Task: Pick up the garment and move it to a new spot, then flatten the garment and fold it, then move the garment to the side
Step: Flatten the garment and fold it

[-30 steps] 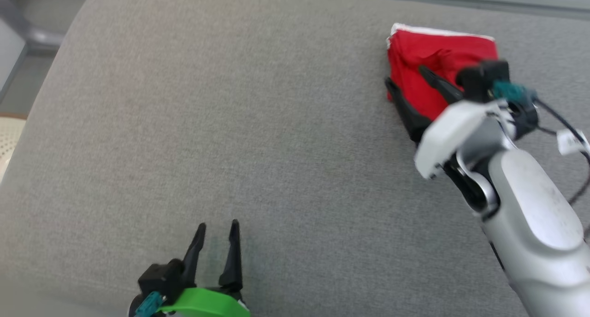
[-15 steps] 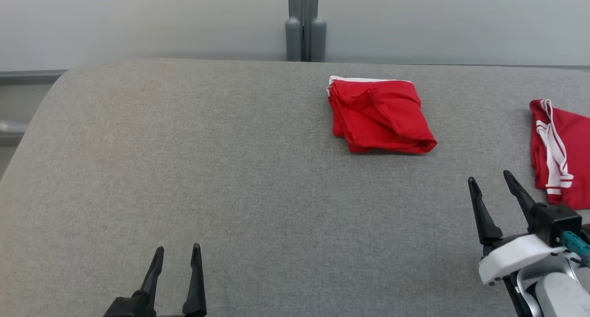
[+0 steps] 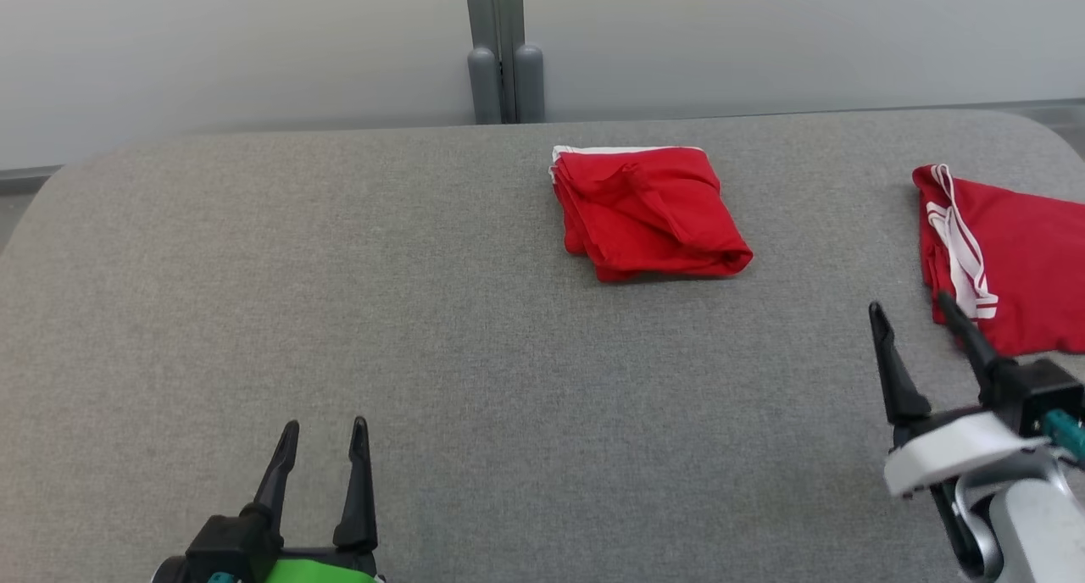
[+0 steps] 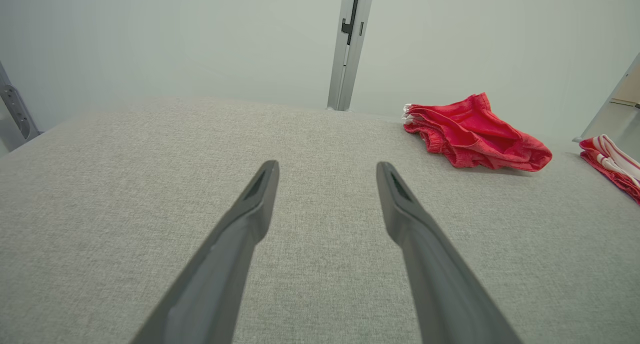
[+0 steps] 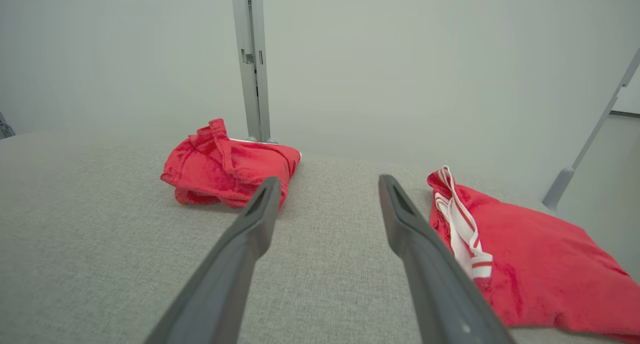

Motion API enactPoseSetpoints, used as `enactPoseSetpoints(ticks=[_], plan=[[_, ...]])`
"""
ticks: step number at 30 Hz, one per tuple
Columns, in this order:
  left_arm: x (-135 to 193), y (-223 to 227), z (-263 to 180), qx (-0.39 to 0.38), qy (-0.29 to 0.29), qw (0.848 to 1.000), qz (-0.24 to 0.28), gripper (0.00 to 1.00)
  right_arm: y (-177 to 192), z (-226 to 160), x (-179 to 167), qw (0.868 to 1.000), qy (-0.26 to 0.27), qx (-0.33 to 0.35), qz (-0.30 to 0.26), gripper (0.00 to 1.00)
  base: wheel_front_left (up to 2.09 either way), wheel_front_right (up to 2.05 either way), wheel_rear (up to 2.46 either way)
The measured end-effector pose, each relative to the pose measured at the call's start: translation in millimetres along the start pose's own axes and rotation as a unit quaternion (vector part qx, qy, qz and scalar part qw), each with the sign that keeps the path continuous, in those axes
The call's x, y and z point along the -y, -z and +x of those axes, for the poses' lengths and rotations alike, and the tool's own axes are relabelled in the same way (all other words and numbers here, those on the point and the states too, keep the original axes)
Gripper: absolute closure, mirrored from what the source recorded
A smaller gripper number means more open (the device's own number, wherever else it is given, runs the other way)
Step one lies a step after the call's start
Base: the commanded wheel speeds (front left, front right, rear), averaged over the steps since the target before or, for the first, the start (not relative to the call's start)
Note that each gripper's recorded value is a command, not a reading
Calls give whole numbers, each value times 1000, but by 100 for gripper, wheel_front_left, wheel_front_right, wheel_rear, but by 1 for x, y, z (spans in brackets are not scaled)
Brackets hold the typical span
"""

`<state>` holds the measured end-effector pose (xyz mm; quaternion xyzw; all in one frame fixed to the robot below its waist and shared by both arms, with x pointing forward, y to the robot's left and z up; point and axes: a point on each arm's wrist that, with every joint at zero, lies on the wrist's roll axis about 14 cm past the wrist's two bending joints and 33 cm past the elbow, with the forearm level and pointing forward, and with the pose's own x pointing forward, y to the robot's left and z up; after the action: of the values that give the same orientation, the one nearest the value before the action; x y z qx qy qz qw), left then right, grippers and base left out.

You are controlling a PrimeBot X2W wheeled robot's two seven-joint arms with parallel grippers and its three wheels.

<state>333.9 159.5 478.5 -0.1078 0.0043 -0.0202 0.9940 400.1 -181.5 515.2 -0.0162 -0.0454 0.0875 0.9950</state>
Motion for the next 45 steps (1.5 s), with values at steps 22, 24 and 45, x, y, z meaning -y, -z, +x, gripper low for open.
enactPoseSetpoints(ticks=[22, 24, 45], plan=[[-12, 30, 51, -45, -25, 998, -25, 0, 89, 187, -84, 979, -160, -112, -55, 100, 0, 0, 0], [-19, 34, 48, -52, -39, 997, -29, 0, 103, 189, -96, 976, -173, -125, -47, 100, 0, 0, 0], [-30, 36, 27, -59, -69, 995, -29, 0, 109, 115, -182, 936, -327, -127, -34, 100, 0, 0, 0]])
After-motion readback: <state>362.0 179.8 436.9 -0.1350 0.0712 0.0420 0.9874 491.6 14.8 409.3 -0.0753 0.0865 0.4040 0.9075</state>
